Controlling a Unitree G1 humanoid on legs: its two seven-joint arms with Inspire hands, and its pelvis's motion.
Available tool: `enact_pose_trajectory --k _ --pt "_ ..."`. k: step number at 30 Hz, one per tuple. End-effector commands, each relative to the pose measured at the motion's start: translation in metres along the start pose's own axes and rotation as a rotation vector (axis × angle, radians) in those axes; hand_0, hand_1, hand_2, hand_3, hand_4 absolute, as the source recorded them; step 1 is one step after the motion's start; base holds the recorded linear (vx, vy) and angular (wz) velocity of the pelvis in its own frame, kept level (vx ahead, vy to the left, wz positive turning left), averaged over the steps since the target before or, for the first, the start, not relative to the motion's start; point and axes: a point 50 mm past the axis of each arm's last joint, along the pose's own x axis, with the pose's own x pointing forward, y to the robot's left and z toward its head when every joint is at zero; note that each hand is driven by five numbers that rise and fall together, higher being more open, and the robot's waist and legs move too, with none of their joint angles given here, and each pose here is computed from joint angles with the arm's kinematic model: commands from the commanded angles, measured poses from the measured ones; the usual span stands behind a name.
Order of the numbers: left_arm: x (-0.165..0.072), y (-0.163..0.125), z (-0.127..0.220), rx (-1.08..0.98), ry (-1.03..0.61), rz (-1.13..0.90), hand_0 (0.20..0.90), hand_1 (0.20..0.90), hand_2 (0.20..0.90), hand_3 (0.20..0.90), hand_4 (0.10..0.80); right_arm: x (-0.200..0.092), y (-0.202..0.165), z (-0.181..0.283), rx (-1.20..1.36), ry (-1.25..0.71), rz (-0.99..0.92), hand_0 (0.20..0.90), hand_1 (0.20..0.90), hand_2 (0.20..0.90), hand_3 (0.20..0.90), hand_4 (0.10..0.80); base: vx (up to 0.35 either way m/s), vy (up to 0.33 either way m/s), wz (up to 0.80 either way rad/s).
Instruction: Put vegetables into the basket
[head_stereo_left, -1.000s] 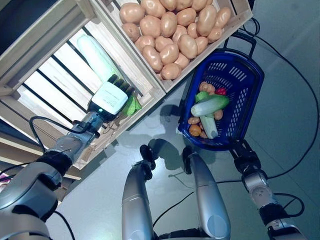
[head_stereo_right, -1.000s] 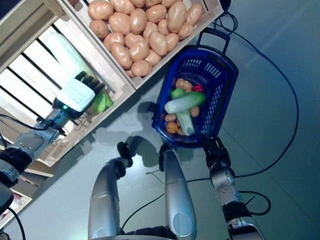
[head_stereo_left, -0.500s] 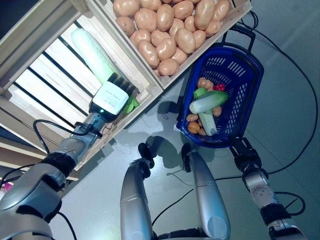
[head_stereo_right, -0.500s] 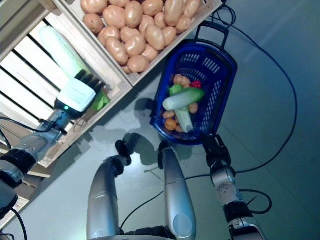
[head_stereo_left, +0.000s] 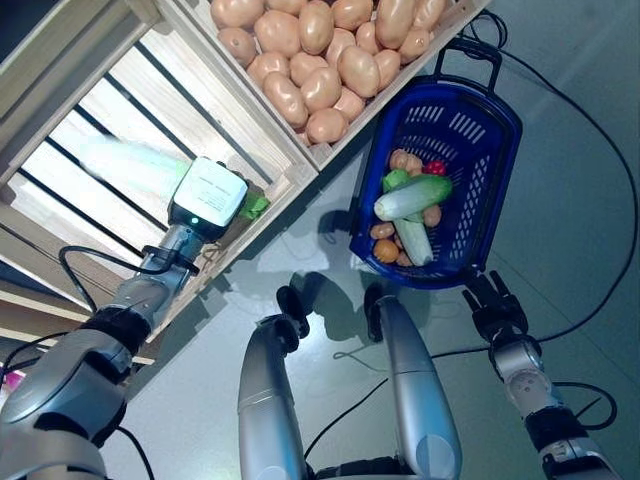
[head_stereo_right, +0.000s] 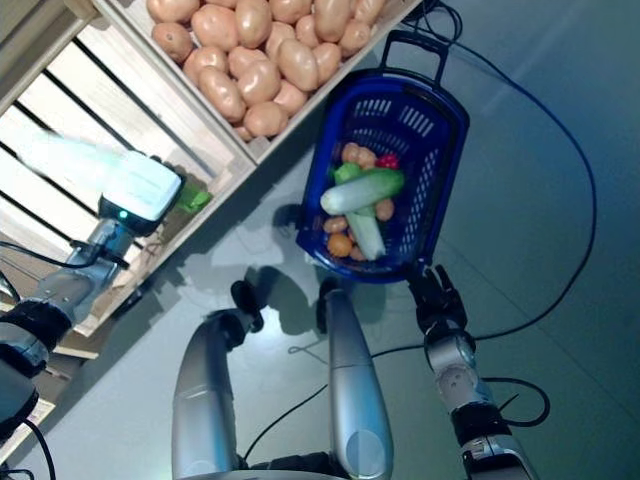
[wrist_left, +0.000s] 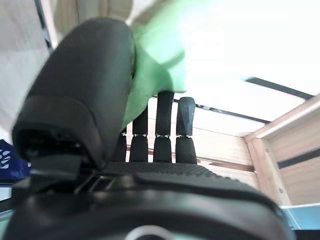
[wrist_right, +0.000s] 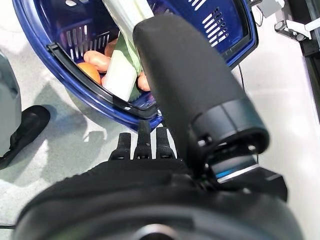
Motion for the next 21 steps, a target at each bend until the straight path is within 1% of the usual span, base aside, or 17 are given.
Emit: enact_pose_trajectory --k 1,7,8,10,11,14,17,19,20,21 --pt "-0.002 0.012 -0.034 -0.048 0.19 0.092 0.3 0.3 0.3 0.3 0.4 -0.008 -0.003 0.033 0.029 -0.13 0.077 0.9 0.9 0.9 0.9 0.8 0.003 0.005 -0.05" --pt "0.0 0.028 -0.052 -0.13 0.238 0.226 0.3 0.3 0.3 0.3 0.4 -0.011 -0.004 0.032 0.024 -0.133 0.088 0.9 0.9 0.9 0.9 0.8 0.0 -0.003 -0.02" --pt "-0.002 0.035 -0.058 -0.214 0.276 0.287 0.3 0.3 0.3 0.3 0.4 -0.013 -0.006 0.029 0.02 -0.136 0.095 0.9 0.9 0.9 0.9 0.8 0.038 -0.012 -0.05" --pt "-0.005 0.037 -0.059 -0.252 0.292 0.313 0.3 0.3 0.3 0.3 0.4 -0.014 -0.007 0.026 0.014 -0.135 0.095 0.9 0.9 0.9 0.9 0.8 0.033 -0.019 -0.07" --pt "-0.006 0.041 -0.059 -0.319 0.297 0.358 0.3 0.3 0.3 0.3 0.4 -0.016 -0.011 0.021 0.015 -0.129 0.09 0.9 0.9 0.9 0.9 0.8 0.032 -0.049 -0.04" --pt "-0.008 0.046 -0.053 -0.378 0.281 0.409 0.3 0.3 0.3 0.3 0.4 -0.018 -0.011 0.018 0.007 -0.133 0.097 0.9 0.9 0.9 0.9 0.8 0.01 -0.069 0.09" --pt "-0.015 0.055 -0.041 -0.526 0.27 0.517 0.3 0.3 0.3 0.3 0.4 -0.022 -0.011 0.011 0.0 -0.16 0.1 0.9 0.9 0.9 0.9 0.8 -0.037 -0.104 0.16" --pt "-0.02 0.058 -0.036 -0.586 0.272 0.544 0.3 0.3 0.3 0.3 0.4 -0.025 -0.011 0.008 -0.008 -0.171 0.102 0.9 0.9 0.9 0.9 0.8 -0.022 -0.088 0.18" --pt "-0.026 0.059 -0.028 -0.668 0.282 0.578 0.3 0.3 0.3 0.3 0.4 -0.026 -0.009 0.006 -0.005 -0.185 0.105 0.9 0.9 0.9 0.9 0.8 -0.009 -0.065 0.07" --pt "-0.027 0.059 -0.026 -0.695 0.285 0.587 0.3 0.3 0.3 0.3 0.4 -0.027 -0.008 0.005 -0.002 -0.189 0.106 0.9 0.9 0.9 0.9 0.8 0.001 -0.104 0.08"
